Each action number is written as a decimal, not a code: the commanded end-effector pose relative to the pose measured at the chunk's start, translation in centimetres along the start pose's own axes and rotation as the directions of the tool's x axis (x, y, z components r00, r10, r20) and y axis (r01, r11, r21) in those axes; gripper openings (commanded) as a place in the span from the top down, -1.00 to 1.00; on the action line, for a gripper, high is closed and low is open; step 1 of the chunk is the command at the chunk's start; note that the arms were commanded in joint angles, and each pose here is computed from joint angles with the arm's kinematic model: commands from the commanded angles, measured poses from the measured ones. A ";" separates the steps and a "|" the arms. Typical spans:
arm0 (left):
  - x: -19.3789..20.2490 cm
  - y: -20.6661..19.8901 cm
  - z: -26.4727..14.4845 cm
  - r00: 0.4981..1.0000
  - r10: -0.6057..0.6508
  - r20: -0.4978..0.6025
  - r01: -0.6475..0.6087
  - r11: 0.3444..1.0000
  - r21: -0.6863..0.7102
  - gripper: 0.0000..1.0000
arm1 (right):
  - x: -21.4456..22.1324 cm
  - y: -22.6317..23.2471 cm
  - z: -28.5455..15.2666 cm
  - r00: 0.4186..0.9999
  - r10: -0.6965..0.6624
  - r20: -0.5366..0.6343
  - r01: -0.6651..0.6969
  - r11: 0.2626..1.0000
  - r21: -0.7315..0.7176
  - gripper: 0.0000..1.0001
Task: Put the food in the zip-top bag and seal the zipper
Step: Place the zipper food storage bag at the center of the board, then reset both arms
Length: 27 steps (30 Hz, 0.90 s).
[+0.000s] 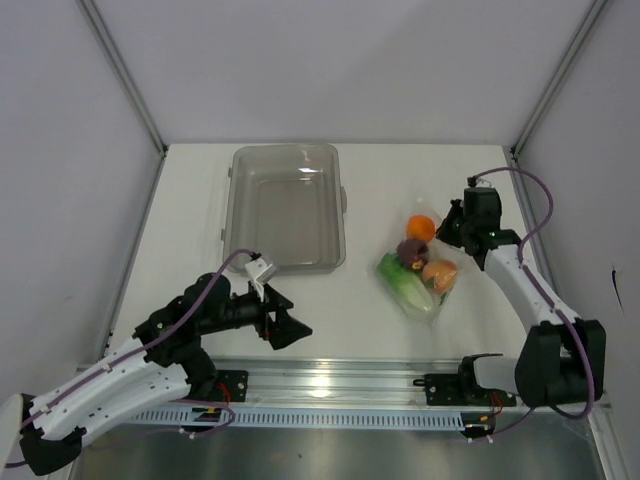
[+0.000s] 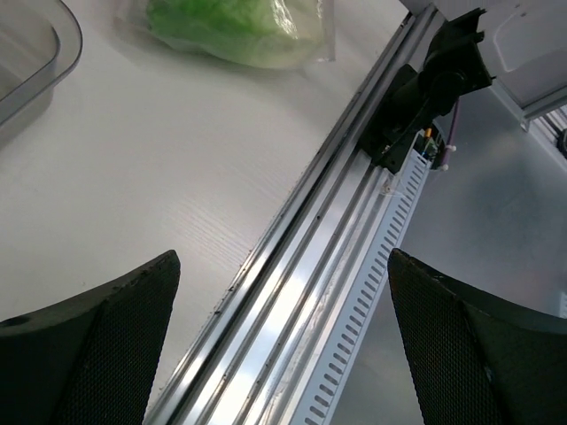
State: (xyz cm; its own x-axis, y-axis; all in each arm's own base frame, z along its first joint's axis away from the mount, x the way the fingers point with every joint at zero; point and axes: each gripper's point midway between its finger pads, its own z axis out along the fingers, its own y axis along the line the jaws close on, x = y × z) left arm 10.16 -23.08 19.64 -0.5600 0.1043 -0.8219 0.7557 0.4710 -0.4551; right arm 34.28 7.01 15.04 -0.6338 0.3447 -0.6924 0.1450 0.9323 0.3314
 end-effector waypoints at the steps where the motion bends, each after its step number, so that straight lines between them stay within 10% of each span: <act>1: -1.4 -1.5 -0.5 0.997 -0.038 0.071 0.034 0.997 0.062 -0.99 | -6.6 -1.4 1.8 0.985 0.043 0.168 -0.042 0.999 -0.012 1.00; 6: -1.4 -1.8 -1.0 0.995 -0.058 0.076 0.053 0.996 0.074 -0.99 | -8.8 -6.8 4.4 0.981 0.132 0.139 -0.143 0.987 0.070 0.86; 13: -0.9 -1.6 -0.8 0.994 -0.076 0.074 0.071 0.995 0.071 -0.99 | -10.5 -7.2 2.2 0.980 0.116 0.160 -0.137 0.982 0.127 -0.27; 14: -0.8 -1.4 -0.7 0.994 -0.083 0.072 0.079 0.995 0.064 -0.99 | -10.3 -7.4 1.5 0.981 0.117 0.154 -0.140 0.979 0.150 -0.88; 27: 0.2 0.3 0.5 0.978 -0.190 0.090 0.190 0.982 0.005 -0.99 | 1.0 -1.2 -8.0 0.997 0.078 -0.016 -0.073 0.973 0.219 -0.99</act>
State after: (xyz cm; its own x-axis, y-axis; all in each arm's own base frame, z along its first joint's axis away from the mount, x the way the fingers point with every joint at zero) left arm 9.97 -22.95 18.71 -0.6520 -0.0104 -0.7582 0.6585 0.4878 -0.5730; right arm 31.79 5.88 21.90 -0.5644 0.3846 -0.7305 0.2441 0.9230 0.2974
